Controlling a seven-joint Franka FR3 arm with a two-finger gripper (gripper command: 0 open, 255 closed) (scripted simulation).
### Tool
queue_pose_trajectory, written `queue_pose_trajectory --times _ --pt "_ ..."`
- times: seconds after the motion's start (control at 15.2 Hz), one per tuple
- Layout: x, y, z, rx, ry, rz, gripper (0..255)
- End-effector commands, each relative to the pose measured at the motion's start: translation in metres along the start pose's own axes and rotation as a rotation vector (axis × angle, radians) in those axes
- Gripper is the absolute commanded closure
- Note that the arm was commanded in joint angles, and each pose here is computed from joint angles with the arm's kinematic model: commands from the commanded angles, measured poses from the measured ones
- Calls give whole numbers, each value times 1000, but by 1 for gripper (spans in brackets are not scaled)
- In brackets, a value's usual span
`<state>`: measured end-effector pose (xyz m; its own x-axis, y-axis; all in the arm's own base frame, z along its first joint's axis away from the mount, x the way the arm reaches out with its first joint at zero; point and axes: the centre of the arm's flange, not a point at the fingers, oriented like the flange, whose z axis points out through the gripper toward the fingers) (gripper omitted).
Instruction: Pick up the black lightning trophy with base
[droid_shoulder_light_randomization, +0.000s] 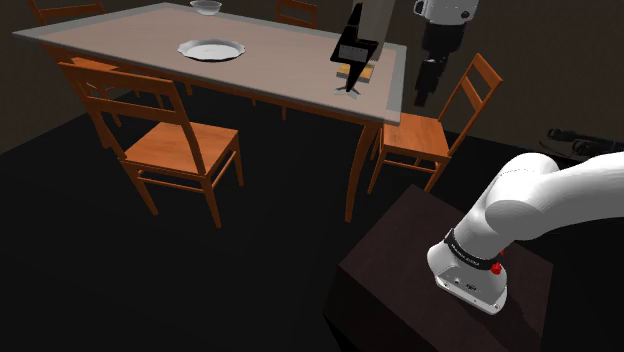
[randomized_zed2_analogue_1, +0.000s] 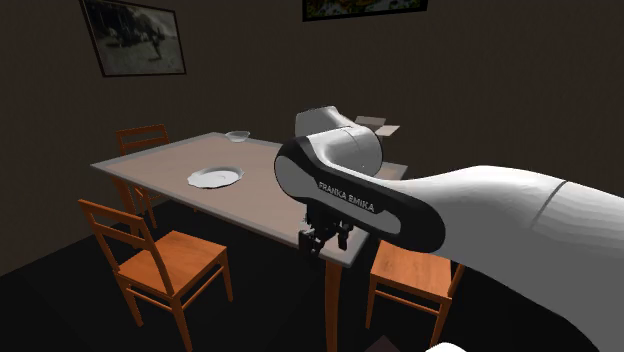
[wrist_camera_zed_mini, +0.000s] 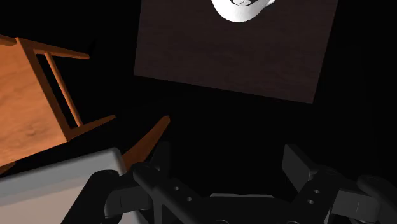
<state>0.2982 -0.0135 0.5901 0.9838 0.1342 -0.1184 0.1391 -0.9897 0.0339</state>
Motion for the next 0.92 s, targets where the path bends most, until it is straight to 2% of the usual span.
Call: queue_pose_trajectory --times 0.0,0.86 --pt "0 0 0 0 0 0 0" --pt "114 115 -29 11 69 -43 0"
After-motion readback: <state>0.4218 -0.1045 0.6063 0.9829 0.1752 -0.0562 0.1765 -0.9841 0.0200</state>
